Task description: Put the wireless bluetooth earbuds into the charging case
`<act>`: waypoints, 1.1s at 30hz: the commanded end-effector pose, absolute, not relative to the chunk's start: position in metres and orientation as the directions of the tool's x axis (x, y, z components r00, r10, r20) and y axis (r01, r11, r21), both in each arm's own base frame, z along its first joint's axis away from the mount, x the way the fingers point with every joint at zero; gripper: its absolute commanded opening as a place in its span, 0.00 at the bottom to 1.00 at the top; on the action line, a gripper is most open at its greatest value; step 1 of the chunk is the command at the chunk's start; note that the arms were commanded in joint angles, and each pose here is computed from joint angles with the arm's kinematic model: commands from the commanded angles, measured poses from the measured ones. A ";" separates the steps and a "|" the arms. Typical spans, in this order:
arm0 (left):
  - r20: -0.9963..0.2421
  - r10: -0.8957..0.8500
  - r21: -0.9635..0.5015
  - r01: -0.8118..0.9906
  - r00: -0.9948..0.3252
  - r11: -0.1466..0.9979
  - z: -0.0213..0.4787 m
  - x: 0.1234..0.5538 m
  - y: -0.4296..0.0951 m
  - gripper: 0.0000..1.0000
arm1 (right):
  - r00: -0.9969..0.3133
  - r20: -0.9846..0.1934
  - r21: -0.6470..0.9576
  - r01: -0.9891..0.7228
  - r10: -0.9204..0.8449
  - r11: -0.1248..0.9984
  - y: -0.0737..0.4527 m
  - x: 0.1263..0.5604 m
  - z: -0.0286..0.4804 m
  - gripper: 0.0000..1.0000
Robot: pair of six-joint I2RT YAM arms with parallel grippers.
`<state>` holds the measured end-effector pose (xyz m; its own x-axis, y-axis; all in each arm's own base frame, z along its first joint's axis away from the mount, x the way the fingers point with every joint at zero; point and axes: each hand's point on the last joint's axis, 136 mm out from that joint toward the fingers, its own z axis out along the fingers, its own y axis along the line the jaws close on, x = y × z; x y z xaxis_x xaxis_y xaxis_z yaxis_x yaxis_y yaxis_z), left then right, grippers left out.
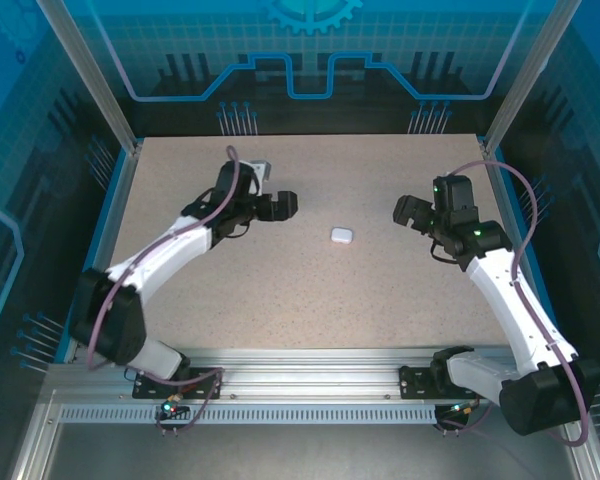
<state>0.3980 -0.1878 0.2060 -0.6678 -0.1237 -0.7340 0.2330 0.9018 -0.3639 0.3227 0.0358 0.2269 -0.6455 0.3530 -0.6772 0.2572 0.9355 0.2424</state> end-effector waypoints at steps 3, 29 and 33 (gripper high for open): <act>-0.919 -0.098 -0.208 0.257 -0.383 0.944 0.245 0.383 -0.151 0.99 | -0.521 -0.795 0.117 0.371 0.311 0.921 -0.007 0.335 0.218 1.00; -0.975 0.021 0.022 -0.006 -0.221 1.000 0.127 0.363 -0.022 0.99 | -0.387 -0.917 -0.137 0.078 -0.096 0.987 0.010 0.396 0.106 1.00; -0.966 0.013 0.009 0.017 -0.258 1.000 0.101 0.374 -0.023 0.99 | -0.353 -0.932 -0.093 0.014 -0.082 0.996 0.014 0.395 0.097 1.00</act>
<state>0.3595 -0.0185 0.0780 -0.3741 0.0585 -0.9255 -0.0079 0.9978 0.0663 0.3878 0.0068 0.0845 -0.4483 -0.0709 -0.8910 0.0767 0.9901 -0.1174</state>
